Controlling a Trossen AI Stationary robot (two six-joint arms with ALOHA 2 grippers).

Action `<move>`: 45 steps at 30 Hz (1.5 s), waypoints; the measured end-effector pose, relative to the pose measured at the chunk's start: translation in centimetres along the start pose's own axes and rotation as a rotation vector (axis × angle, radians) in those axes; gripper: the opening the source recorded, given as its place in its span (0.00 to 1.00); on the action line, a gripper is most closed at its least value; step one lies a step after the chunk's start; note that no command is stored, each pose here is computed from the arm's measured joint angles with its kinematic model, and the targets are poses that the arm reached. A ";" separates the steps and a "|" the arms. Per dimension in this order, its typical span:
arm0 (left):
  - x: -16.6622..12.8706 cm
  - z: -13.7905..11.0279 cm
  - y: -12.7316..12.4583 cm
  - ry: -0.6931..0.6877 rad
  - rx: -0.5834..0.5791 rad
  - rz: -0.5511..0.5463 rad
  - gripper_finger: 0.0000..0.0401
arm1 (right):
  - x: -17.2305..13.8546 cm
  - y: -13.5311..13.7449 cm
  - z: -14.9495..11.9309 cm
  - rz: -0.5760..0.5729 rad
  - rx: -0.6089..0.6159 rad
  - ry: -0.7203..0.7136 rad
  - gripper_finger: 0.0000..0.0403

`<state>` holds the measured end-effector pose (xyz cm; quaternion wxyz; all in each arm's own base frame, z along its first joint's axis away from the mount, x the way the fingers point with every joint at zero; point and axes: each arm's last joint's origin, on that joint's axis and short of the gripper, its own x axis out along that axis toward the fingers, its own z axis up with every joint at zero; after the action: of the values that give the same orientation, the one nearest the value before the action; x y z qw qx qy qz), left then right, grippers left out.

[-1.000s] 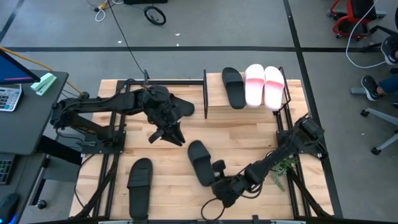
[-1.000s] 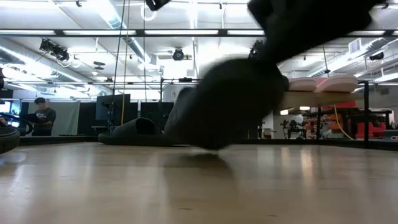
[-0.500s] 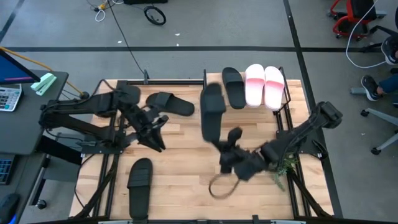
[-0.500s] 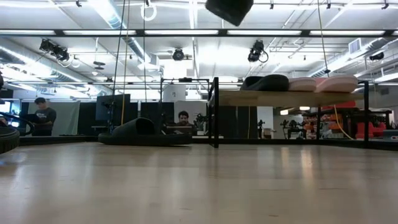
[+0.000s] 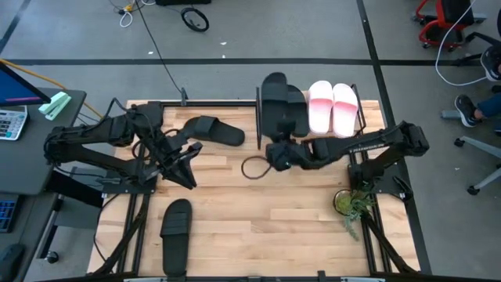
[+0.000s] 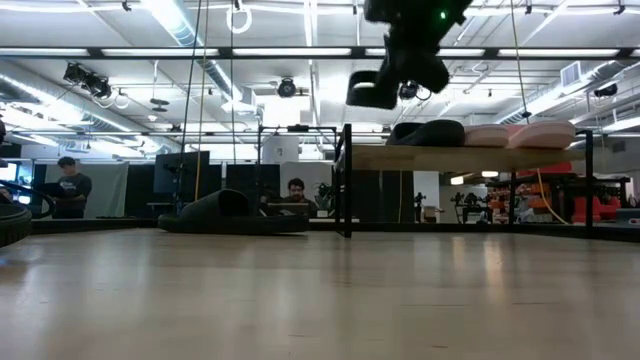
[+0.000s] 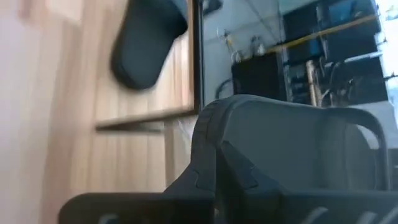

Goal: Pick and place slides into the shelf
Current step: Put the black slide on the shelf

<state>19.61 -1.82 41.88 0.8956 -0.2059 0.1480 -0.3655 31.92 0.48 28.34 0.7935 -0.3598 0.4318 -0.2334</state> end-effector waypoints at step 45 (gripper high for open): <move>0.0 -0.5 0.2 0.039 -0.016 0.022 0.06 | 5.0 -4.7 -4.9 0.401 0.074 0.036 0.13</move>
<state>19.52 -1.80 41.33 0.8950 -0.2041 0.1704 -0.3582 30.04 -7.73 27.61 0.8290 -0.2331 0.4999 -0.0926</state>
